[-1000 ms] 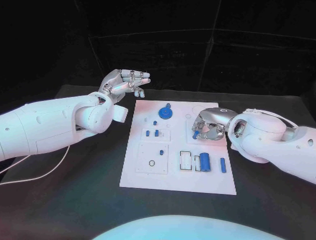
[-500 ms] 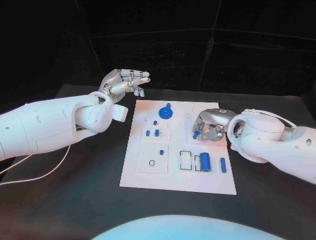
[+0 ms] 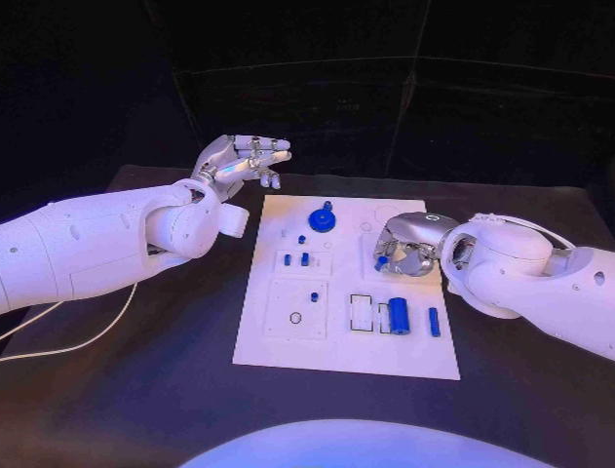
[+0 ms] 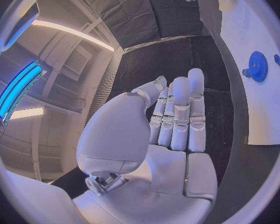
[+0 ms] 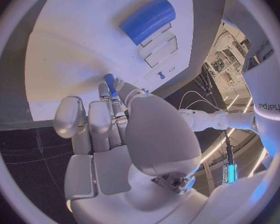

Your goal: Assemble the parts on the task board

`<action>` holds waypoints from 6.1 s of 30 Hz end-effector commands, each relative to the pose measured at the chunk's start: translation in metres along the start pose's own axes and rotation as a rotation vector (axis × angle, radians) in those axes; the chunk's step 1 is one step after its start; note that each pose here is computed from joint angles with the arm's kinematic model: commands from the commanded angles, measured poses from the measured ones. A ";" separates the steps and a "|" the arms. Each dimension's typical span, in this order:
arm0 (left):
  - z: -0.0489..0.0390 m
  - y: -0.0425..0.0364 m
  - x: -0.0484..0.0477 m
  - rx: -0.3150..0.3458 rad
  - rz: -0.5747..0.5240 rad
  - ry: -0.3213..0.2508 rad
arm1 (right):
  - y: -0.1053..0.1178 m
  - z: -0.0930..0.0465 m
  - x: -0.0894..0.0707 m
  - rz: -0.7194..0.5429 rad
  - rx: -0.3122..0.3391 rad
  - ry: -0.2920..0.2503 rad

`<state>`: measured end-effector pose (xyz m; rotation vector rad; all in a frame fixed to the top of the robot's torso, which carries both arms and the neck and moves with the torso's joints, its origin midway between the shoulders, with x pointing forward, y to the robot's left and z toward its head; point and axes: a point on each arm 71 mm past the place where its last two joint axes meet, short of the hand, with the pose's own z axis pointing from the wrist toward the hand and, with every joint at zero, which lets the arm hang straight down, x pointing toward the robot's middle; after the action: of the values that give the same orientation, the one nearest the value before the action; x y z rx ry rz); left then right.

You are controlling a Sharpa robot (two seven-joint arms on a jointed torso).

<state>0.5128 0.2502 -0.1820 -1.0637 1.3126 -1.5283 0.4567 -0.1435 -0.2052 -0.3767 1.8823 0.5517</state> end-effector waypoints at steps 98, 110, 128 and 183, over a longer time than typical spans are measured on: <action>0.0061 0.0008 0.0090 0.009 -0.016 0.022 | 0.129 0.021 0.053 -0.010 -0.376 0.014; 0.0060 0.0008 0.0091 0.008 -0.017 0.023 | 0.132 0.022 0.055 -0.008 -0.381 0.009; 0.0064 0.0012 0.0090 0.004 -0.018 0.026 | 0.136 0.021 0.050 0.052 -0.407 -0.055; 0.0055 0.0010 0.0058 0.002 -0.016 0.020 | 0.119 -0.001 0.036 0.199 -0.443 -0.210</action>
<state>0.5165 0.2438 -0.1834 -1.0658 1.3214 -1.5397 0.3833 -0.0429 -0.2264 -0.4820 1.7107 1.0154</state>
